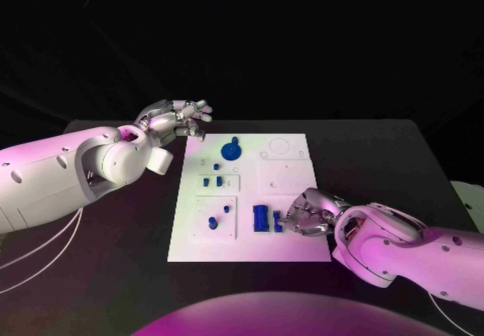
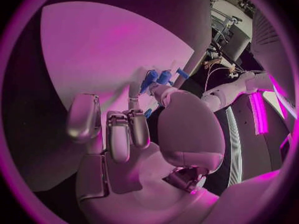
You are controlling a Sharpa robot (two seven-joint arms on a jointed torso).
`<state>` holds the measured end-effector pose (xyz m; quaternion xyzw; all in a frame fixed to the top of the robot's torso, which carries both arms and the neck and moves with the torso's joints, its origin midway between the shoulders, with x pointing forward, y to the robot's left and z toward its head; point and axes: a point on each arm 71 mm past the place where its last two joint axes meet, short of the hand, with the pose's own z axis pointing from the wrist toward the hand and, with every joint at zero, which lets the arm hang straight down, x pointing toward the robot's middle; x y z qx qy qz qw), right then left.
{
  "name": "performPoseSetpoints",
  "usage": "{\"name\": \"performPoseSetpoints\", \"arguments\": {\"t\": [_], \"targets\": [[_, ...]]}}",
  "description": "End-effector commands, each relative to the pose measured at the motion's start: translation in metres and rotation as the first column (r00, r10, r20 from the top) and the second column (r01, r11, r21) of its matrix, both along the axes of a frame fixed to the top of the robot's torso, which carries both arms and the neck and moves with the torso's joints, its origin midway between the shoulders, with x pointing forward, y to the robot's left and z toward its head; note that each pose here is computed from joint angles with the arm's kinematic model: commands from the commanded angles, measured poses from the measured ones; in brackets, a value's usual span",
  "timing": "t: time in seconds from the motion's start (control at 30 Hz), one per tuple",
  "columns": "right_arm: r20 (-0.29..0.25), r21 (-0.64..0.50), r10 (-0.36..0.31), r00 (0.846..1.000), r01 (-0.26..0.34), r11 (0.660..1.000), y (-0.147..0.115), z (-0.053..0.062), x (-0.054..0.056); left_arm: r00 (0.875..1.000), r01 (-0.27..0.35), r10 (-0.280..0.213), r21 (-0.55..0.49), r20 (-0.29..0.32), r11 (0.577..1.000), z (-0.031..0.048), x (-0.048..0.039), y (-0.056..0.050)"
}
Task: Assemble the parts on the task board
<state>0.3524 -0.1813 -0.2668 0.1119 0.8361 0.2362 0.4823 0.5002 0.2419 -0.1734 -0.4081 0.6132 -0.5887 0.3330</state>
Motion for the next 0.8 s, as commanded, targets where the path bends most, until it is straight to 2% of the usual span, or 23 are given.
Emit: {"name": "performPoseSetpoints", "arguments": {"t": [0.03,0.8], "targets": [[-0.014,-0.003,0.054,0.998,-0.054,0.999,0.0016,-0.0004,-0.0035,1.0,0.013,-0.013,-0.009,0.004,1.0,0.0011,-0.0006,-0.0017],[-0.019,-0.012,0.079,0.997,-0.079,0.997,0.0018,-0.0019,-0.0041,1.0,0.014,-0.013,-0.008,0.004,1.0,0.0009,-0.0003,-0.0019]]}}
